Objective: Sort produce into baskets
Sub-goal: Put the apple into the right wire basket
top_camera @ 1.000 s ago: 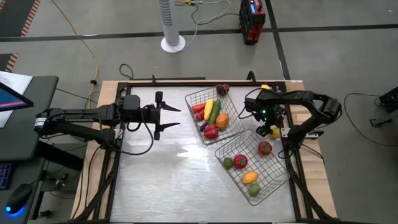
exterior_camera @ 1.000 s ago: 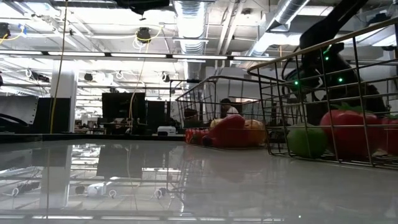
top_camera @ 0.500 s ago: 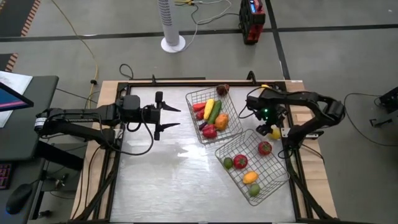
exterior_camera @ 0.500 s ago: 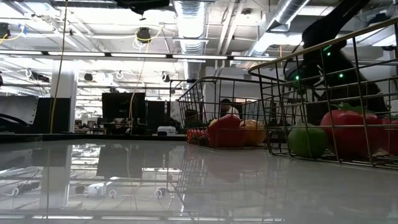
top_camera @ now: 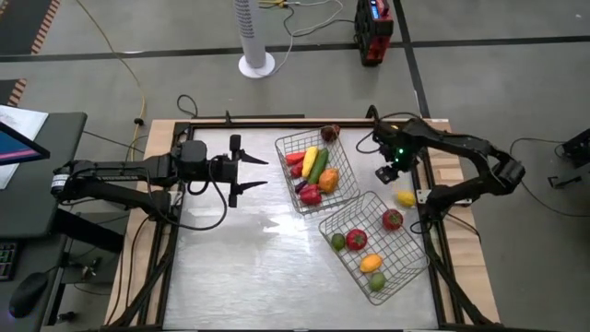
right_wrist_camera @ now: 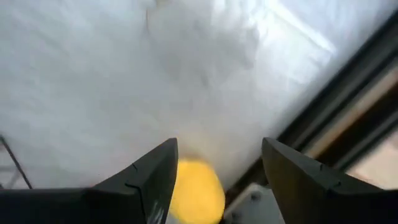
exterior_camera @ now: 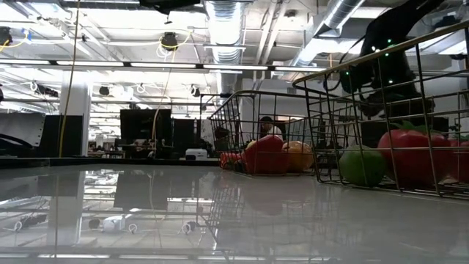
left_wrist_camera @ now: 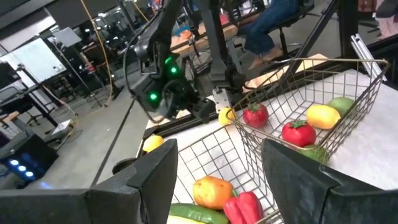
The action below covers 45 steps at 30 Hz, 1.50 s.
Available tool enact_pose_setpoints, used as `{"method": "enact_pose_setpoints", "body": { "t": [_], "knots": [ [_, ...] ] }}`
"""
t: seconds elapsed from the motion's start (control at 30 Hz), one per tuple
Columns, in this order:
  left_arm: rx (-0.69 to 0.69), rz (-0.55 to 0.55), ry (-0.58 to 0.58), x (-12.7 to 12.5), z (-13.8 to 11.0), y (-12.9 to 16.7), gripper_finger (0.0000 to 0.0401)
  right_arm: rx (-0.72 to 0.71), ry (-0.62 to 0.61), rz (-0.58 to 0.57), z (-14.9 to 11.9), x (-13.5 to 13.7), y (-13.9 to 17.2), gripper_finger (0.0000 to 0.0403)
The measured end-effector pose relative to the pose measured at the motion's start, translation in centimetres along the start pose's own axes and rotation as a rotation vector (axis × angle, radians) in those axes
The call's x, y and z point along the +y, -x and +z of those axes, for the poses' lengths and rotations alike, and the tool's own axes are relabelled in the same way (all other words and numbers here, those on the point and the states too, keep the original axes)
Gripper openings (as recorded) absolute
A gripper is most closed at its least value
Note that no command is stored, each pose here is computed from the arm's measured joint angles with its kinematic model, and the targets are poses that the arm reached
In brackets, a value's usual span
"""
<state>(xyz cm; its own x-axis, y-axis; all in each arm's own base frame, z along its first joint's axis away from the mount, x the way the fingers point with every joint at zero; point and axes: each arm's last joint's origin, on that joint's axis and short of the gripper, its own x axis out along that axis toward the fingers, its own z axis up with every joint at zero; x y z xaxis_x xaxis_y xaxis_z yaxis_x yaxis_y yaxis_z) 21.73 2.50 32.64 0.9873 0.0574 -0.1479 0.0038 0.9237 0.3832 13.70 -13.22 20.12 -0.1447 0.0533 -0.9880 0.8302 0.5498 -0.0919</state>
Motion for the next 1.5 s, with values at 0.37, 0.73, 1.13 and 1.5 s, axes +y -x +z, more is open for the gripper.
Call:
{"method": "enact_pose_setpoints", "body": {
  "t": [0.37,0.73,1.13,1.5],
  "knots": [
    [0.022,-0.009,0.003,-0.1,-0.2,0.0,0.0219,-0.167,0.077,0.000,1.8,-0.5,0.2,0.0261],
    [0.033,-0.014,0.009,-0.1,-0.3,0.0,0.0219,-0.225,0.044,0.073,2.5,-0.4,0.3,0.0353],
    [0.033,-0.008,0.003,0.0,-0.3,0.0,0.0219,-0.469,-0.054,0.023,4.8,-0.7,5.1,0.0358],
    [0.029,-0.007,0.004,0.0,-0.3,0.0,0.0219,-0.507,-0.028,0.142,10.1,-0.5,4.9,0.0359]
  ]
}}
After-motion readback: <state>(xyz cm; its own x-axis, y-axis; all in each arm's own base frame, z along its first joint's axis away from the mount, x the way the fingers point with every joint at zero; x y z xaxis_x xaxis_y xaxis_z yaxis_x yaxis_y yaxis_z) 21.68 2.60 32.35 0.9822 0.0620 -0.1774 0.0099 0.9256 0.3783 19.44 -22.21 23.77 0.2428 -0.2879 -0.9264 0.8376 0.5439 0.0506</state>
